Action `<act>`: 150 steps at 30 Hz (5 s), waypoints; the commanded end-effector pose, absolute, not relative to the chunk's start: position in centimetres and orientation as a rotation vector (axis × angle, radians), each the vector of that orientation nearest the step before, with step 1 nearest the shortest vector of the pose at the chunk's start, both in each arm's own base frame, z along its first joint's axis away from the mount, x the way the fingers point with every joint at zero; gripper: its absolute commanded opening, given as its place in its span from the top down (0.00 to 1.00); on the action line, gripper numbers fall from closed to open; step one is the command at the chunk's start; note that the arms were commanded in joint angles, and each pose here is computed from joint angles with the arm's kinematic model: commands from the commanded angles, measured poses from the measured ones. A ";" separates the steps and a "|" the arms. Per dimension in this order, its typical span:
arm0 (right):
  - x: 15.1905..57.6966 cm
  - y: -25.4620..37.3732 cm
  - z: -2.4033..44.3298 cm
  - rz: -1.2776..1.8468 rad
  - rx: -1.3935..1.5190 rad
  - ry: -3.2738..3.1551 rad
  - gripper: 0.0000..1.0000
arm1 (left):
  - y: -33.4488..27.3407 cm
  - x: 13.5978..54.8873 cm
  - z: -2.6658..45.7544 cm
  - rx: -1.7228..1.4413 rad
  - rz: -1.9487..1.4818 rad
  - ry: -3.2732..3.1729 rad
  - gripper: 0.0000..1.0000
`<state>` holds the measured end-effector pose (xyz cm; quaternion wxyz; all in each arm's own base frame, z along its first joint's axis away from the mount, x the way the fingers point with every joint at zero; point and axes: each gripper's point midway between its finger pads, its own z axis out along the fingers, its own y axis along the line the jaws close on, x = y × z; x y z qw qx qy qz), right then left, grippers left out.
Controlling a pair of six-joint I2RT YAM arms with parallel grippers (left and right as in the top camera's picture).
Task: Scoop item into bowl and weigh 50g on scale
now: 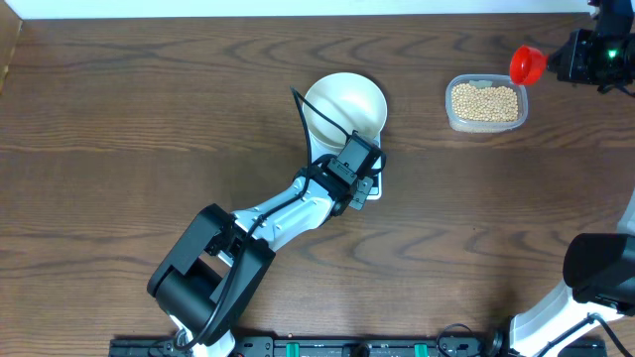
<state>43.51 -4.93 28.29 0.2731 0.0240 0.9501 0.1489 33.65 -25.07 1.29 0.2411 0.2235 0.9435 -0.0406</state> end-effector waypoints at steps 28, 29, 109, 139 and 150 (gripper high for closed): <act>43.6 -4.5 28.2 0.420 0.037 2.556 0.99 | -23.2 30.7 -5.1 0.640 -0.078 2.745 0.92; 43.6 -4.5 28.2 0.420 0.037 2.557 0.99 | -23.3 30.8 -5.1 0.638 -0.082 2.739 0.93; 43.5 -4.5 28.1 0.422 0.039 2.561 0.99 | -20.5 30.3 -5.4 -0.022 0.007 2.840 0.93; 43.5 -4.5 28.1 0.423 0.039 2.564 0.99 | -20.9 29.8 -5.6 0.377 0.030 2.842 0.93; 43.5 -4.5 28.1 0.424 0.040 2.565 0.99 | -22.2 31.5 -1.2 0.458 -0.042 2.718 0.93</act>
